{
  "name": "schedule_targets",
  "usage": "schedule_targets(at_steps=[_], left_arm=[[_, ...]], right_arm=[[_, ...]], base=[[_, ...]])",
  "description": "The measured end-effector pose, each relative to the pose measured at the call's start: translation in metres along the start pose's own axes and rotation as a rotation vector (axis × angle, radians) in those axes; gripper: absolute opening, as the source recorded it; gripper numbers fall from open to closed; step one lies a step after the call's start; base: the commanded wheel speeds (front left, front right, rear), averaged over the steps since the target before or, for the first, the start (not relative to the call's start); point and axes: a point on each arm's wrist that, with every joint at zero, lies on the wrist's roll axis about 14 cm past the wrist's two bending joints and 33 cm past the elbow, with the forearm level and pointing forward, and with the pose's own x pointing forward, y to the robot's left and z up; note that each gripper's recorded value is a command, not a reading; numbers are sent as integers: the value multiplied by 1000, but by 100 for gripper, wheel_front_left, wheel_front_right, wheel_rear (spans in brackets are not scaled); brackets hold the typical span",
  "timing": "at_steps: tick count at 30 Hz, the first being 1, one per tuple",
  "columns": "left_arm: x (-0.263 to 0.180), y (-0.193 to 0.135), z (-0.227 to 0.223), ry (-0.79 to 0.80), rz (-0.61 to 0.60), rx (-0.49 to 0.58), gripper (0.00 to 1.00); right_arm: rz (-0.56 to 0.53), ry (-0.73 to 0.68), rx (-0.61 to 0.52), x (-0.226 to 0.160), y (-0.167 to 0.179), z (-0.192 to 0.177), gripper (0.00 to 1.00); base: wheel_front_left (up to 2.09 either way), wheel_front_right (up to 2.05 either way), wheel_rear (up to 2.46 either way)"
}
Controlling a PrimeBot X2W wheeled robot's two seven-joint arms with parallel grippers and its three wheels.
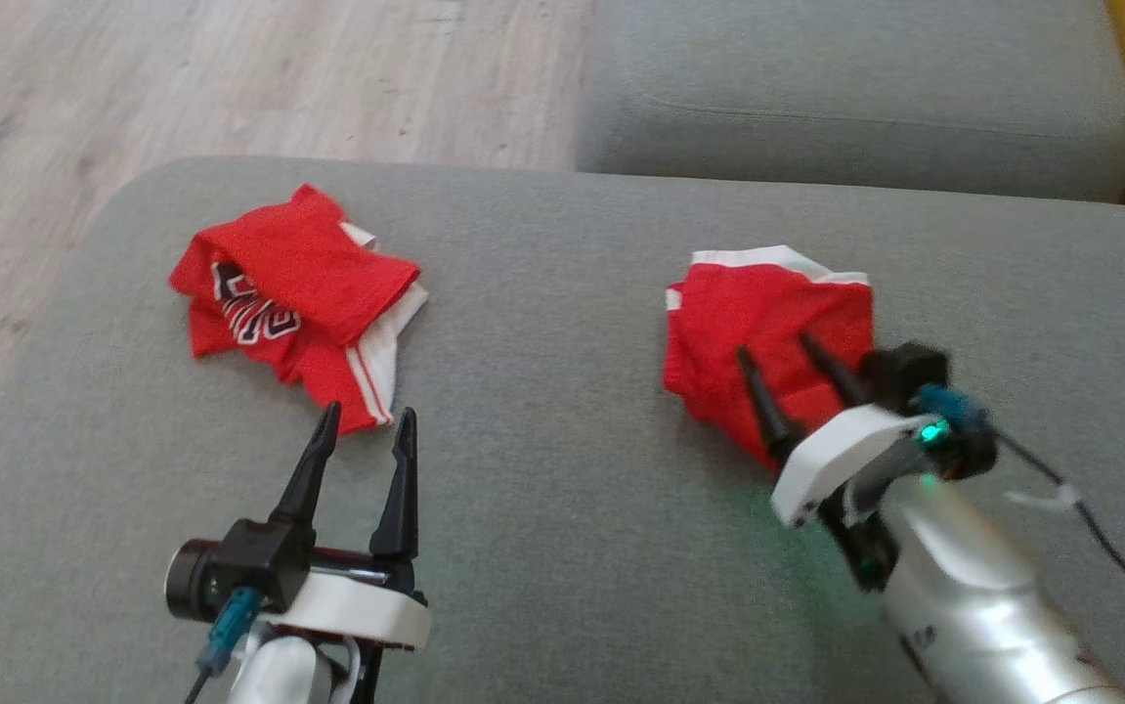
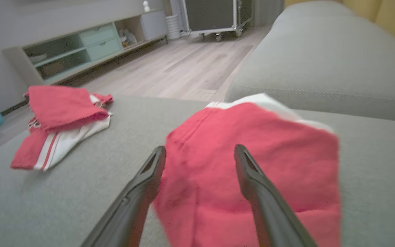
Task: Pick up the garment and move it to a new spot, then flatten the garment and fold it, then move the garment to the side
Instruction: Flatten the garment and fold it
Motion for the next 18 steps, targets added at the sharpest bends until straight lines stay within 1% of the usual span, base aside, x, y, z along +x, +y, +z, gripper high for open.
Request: schedule_targets(at_steps=[5,9,12,15,18], left_arm=[[9,-15,7,-25,-47,-5,100],[17,-30,11,-36,-94,-8,100],[22,-40,12,-41,-123,-17,100],[26,-49,12,-40,-149,-27,100],[29,-53,10,-34,-163,-29,100]], right_arm=[[-127,-154,35,-20,-47,42,100],[-249,-241,23,-50,-85,58,100],[-340,-283,19,-74,-106,58,100],[-414,-292,30,-95,-116,47,100],[-454,-287,40,-109,-121,37,100]], base=[[0,0,0],[0,0,0],[0,0,0],[0,0,0],[0,0,0]])
